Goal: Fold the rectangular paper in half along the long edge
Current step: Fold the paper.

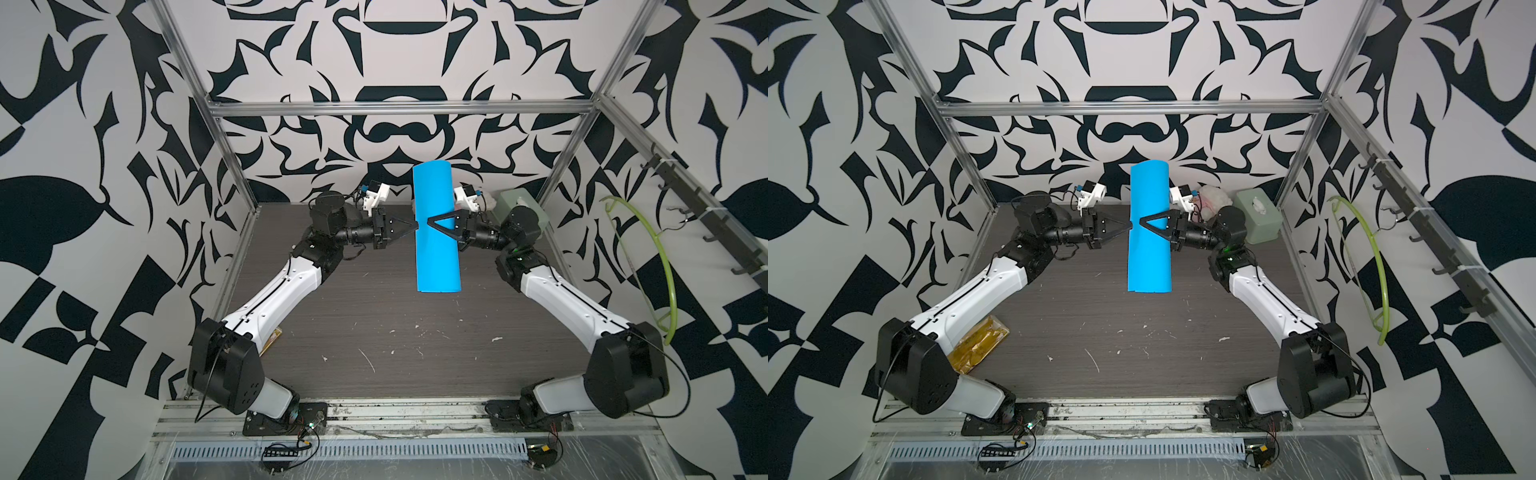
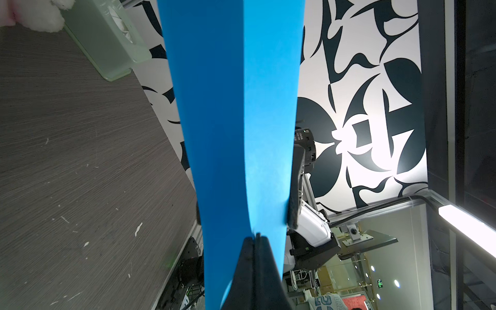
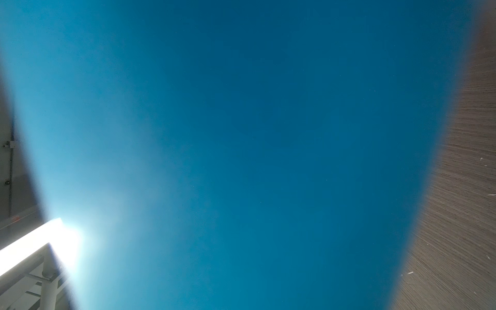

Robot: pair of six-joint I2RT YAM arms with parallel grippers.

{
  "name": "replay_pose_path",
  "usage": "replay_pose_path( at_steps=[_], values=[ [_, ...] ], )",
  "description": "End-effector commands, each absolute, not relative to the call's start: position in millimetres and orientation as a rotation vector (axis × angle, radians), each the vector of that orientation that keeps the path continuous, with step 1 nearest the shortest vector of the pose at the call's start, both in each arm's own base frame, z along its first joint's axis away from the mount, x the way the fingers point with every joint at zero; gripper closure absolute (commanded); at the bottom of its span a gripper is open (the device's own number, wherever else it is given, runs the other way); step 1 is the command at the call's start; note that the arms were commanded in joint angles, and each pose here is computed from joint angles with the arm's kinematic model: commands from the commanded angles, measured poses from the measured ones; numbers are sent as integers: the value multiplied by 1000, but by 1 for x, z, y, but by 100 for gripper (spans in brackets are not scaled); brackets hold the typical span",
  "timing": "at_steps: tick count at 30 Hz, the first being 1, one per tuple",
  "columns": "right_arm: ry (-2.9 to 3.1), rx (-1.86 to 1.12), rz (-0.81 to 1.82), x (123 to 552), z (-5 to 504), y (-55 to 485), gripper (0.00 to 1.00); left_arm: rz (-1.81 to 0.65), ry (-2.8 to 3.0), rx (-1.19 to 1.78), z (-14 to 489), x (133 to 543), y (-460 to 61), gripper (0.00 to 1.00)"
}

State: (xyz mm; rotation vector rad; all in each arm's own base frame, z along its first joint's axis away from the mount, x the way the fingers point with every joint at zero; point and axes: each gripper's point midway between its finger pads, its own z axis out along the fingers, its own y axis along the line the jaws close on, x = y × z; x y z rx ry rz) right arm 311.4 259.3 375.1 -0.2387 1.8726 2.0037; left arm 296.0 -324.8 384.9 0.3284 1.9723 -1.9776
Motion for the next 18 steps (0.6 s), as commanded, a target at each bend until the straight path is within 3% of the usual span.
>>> replay_pose_path(
  at_steps=[1, 18],
  values=[
    [1776, -336, 1960, 306, 405, 256, 35, -1987, 1920, 392, 398, 293, -328, 100],
    [1799, -358, 1932, 300, 405, 255, 30, -1989, 1938, 386, 389, 299, -337, 100]
  ],
)
